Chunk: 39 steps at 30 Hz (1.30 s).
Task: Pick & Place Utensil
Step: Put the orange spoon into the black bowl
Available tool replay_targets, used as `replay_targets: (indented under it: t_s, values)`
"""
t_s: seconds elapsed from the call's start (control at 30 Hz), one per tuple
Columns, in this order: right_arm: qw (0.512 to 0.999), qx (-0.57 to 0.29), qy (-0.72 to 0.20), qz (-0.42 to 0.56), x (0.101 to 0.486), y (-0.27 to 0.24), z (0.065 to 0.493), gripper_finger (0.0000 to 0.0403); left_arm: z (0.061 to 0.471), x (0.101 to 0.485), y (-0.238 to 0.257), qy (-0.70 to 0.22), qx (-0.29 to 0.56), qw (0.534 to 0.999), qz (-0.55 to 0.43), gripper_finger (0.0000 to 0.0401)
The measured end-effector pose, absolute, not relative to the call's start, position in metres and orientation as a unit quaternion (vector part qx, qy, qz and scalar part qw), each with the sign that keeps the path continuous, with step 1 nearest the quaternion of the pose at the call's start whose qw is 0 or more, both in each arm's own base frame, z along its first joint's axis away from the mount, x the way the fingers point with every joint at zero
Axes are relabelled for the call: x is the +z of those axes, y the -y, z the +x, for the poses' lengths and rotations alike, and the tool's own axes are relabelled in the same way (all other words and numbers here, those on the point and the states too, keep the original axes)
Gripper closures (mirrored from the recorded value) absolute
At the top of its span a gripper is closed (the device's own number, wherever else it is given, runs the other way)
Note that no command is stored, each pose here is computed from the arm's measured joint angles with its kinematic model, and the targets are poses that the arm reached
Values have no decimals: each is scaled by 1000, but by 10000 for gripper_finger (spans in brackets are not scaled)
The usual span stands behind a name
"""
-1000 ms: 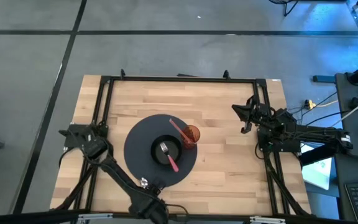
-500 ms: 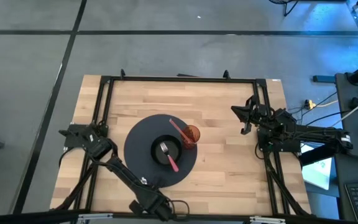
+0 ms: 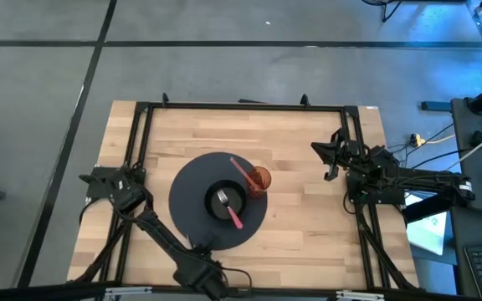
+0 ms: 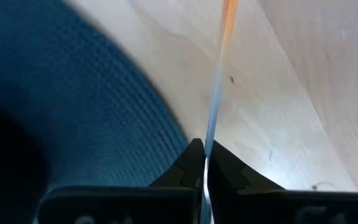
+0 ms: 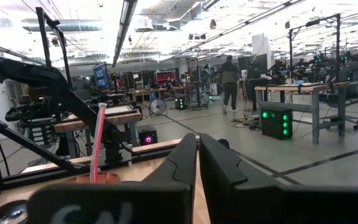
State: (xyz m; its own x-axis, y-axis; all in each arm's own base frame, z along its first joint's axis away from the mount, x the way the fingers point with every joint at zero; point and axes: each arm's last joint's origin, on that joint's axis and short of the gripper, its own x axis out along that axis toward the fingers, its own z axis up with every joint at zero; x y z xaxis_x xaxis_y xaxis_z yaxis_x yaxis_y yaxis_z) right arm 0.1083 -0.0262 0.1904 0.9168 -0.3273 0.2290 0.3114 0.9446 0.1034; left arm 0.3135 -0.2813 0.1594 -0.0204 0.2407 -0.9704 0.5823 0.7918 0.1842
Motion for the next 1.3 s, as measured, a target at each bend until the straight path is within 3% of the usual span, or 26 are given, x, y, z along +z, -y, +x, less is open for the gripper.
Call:
replay_targets:
  t_s: [0.2, 0.37, 0.67, 0.93, 1.13, 1.3]
  values:
    - [978, -163, 122, 33, 190, 26, 108, 382, 304, 187, 281, -671, -87, 674, 297, 399]
    - [979, -163, 122, 33, 190, 26, 108, 382, 290, 224, 275, -608, 5, 724, 327, 399]
    - [979, -164, 115, 31, 189, 26, 109, 382, 251, 318, 256, -378, 142, 836, 372, 399]
    - [979, -164, 115, 31, 189, 26, 109, 382, 179, 377, 206, -202, 213, 892, 343, 399]
    - [979, -165, 113, 21, 189, 26, 109, 382, 125, 388, 140, -131, 237, 927, 260, 399]
    - [979, -166, 113, 18, 189, 26, 109, 382, 94, 363, 100, -50, 262, 948, 173, 399]
